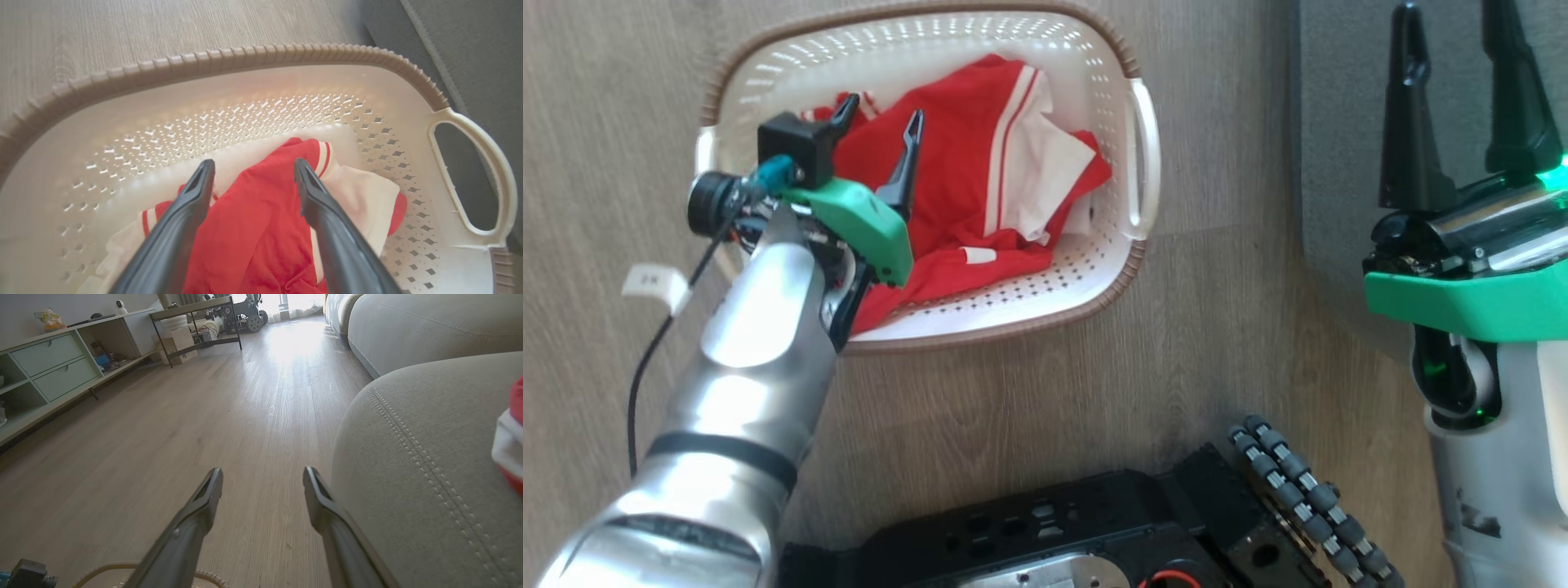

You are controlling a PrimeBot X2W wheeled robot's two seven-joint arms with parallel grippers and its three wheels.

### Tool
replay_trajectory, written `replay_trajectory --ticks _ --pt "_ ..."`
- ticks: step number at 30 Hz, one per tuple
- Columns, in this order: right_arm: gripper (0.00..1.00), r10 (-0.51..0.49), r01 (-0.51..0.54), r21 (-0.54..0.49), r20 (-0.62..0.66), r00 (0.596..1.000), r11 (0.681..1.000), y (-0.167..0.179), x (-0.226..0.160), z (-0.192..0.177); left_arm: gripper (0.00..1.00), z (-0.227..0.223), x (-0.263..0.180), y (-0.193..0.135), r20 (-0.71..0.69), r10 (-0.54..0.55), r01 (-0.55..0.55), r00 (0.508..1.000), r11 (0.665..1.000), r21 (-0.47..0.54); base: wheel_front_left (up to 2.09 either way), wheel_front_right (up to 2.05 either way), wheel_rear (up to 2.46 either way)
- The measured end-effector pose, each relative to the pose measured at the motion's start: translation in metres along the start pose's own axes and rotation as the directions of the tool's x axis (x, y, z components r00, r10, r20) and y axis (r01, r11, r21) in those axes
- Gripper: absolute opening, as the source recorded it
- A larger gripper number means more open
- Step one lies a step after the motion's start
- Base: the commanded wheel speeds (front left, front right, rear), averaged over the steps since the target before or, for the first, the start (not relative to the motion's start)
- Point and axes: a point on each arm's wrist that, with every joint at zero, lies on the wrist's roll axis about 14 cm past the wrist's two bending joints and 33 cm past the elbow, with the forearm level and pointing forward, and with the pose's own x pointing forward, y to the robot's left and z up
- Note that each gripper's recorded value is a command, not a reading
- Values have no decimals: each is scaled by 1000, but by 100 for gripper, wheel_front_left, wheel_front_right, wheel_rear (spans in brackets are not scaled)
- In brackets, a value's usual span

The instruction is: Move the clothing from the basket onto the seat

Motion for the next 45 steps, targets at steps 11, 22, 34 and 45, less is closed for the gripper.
replay_trajectory --ticks 11,22,34,45 --pt "100 4 -4 -16 -8 1000 1000 -2 7 -8 100 -39 22 -13 -181 -56 59 982 998 9 0 0 0" --pt "100 1 -2 -19 -32 999 1000 -2 7 -18 100 -78 32 -29 -412 -91 133 907 988 76 0 0 0" --pt "100 -4 2 -28 -59 998 1000 -6 6 -27 100 -124 19 -41 -615 -96 234 783 961 146 0 0 0" --pt "100 -4 3 -24 -68 998 1000 -5 6 -30 6 -149 -4 -36 -757 -44 300 652 932 205 0 0 0"
